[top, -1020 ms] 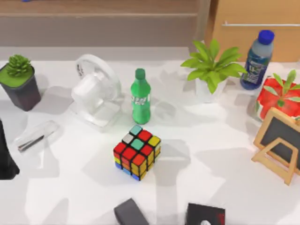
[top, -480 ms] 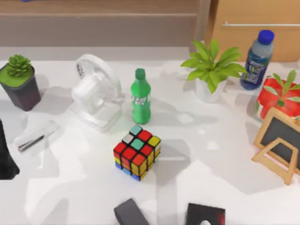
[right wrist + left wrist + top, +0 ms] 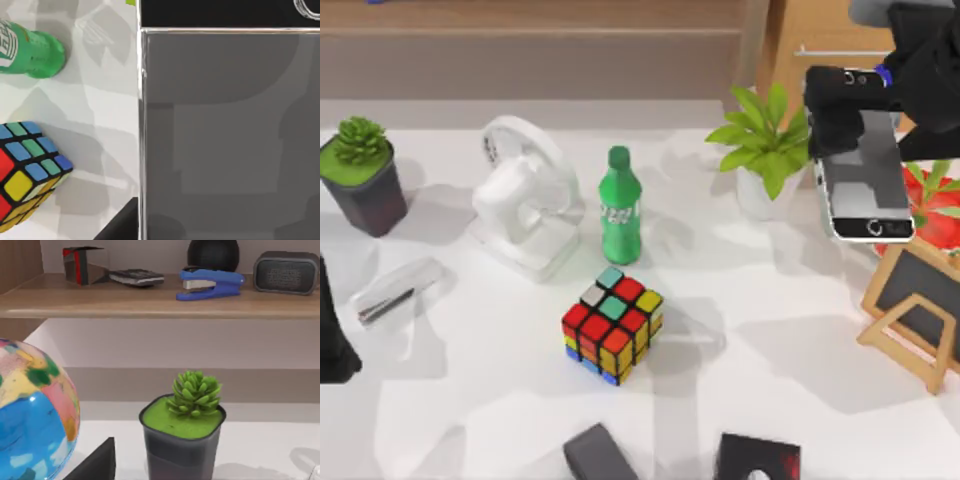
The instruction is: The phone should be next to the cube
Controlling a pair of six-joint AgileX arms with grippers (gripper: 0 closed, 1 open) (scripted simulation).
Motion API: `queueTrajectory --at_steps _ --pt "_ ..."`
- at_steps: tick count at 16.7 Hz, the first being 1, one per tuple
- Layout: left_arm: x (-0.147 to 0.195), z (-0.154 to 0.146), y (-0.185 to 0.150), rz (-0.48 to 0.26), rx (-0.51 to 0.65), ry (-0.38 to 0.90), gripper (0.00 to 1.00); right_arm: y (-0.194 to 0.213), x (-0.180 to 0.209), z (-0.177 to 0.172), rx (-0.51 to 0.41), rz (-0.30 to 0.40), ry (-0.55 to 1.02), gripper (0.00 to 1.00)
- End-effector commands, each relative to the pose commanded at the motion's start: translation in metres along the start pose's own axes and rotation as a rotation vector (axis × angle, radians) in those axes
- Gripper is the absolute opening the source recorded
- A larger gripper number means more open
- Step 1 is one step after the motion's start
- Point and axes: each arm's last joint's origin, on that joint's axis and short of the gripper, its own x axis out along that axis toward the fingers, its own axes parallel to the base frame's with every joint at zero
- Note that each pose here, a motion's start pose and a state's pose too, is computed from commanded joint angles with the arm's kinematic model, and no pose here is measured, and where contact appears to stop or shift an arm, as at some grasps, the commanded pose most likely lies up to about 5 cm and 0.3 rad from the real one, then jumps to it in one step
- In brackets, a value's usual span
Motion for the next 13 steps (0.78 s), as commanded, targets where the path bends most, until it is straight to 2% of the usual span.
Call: queueTrajectory --at_steps 3,6,11,13 --pt "0.000 0.000 0.000 0.000 0.000 0.000 1.00 0.034 0.028 -0.012 0.040 -0.021 0.107 0.00" --pt "0.000 0.000 0.000 0.000 0.000 0.000 1.00 0.057 0.058 -0.025 0.071 -0.084 0.202 0.00" --pt "0.000 0.000 0.000 0.000 0.000 0.000 1.00 0.070 0.101 -0.040 0.112 -0.213 0.298 0.00" --pt "0.000 0.000 0.000 0.000 0.000 0.000 1.00 0.069 0.109 -0.042 0.122 -0.242 0.310 0.00"
